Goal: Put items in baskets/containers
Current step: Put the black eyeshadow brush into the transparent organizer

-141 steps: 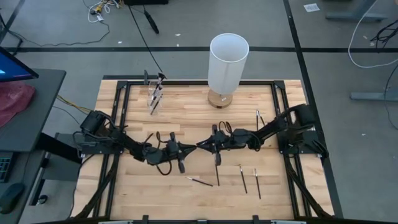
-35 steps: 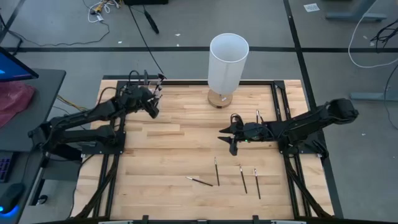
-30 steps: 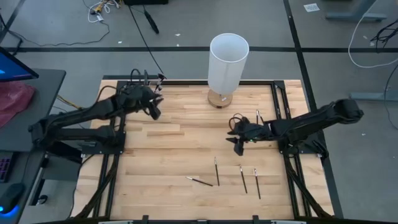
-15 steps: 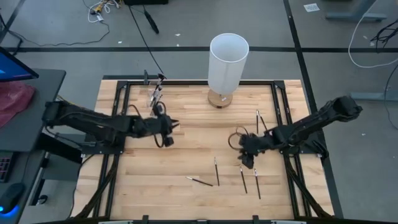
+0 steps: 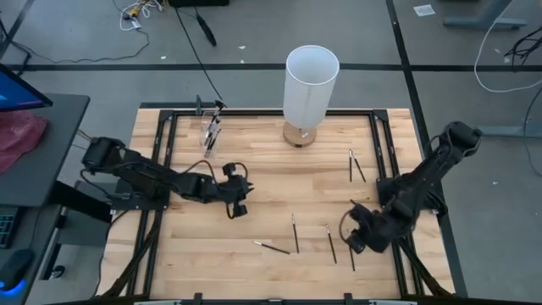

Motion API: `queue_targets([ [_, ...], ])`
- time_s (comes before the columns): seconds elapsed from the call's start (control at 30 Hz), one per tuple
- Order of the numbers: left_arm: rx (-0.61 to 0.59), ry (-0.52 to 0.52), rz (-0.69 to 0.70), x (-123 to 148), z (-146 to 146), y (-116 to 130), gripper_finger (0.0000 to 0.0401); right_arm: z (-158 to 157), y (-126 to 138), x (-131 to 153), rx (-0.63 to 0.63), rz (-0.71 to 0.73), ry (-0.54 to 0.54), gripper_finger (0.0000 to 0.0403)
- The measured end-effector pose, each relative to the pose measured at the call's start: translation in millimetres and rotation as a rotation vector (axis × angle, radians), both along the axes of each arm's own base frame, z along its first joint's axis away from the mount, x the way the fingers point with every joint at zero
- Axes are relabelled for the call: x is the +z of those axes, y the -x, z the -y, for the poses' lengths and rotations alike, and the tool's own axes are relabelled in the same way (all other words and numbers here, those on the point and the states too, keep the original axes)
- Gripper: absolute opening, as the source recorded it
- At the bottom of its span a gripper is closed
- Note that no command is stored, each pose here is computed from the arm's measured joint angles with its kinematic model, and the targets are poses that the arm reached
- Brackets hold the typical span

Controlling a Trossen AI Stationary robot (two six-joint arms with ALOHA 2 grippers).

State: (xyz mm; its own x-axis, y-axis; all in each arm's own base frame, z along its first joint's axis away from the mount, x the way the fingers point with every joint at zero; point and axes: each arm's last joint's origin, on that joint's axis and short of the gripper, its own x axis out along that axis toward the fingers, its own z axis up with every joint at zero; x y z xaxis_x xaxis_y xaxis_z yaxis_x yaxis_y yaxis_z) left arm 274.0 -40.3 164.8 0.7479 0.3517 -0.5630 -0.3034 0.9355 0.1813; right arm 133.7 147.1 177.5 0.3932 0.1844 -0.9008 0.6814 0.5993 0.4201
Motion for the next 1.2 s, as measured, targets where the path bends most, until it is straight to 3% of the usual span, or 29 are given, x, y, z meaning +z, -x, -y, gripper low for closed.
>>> queue_targets([
  [0.2,0.0,0.03,-0.021,-13.4,1.3,-5.2,0.0064,-7.0,14.2,-5.2,0.033,0.005,0.093,0.0126],
  [0.43,-0.02,0.043,-0.028,-16.2,5.2,-5.5,0.0064,-16.2,8.0,-13.1,0.061,0.006,0.07,0.0203],
  [0.53,-0.012,0.049,-0.025,-16.2,5.1,-5.5,0.0064,-29.6,1.3,-28.8,0.051,0.053,0.101,0.0212],
  [0.7,-0.007,0.053,-0.022,-16.1,5.1,-5.5,0.0064,-52.6,-6.6,-54.5,0.009,0.066,0.262,0.0185],
  [0.9,-0.003,0.049,-0.022,-16.1,4.9,-5.4,0.0064,-75.4,-15.4,-60.6,0.033,0.018,0.46,0.014],
  [1.07,0.004,0.045,-0.015,-15.7,4.3,-5.8,0.0064,-76.0,-21.1,-54.1,0.016,0.03,0.56,0.0112],
  [1.2,0.006,0.045,-0.013,-15.6,4.1,-5.9,0.0064,-68.3,-20.2,-37.6,-0.044,0.009,0.54,0.0097],
])
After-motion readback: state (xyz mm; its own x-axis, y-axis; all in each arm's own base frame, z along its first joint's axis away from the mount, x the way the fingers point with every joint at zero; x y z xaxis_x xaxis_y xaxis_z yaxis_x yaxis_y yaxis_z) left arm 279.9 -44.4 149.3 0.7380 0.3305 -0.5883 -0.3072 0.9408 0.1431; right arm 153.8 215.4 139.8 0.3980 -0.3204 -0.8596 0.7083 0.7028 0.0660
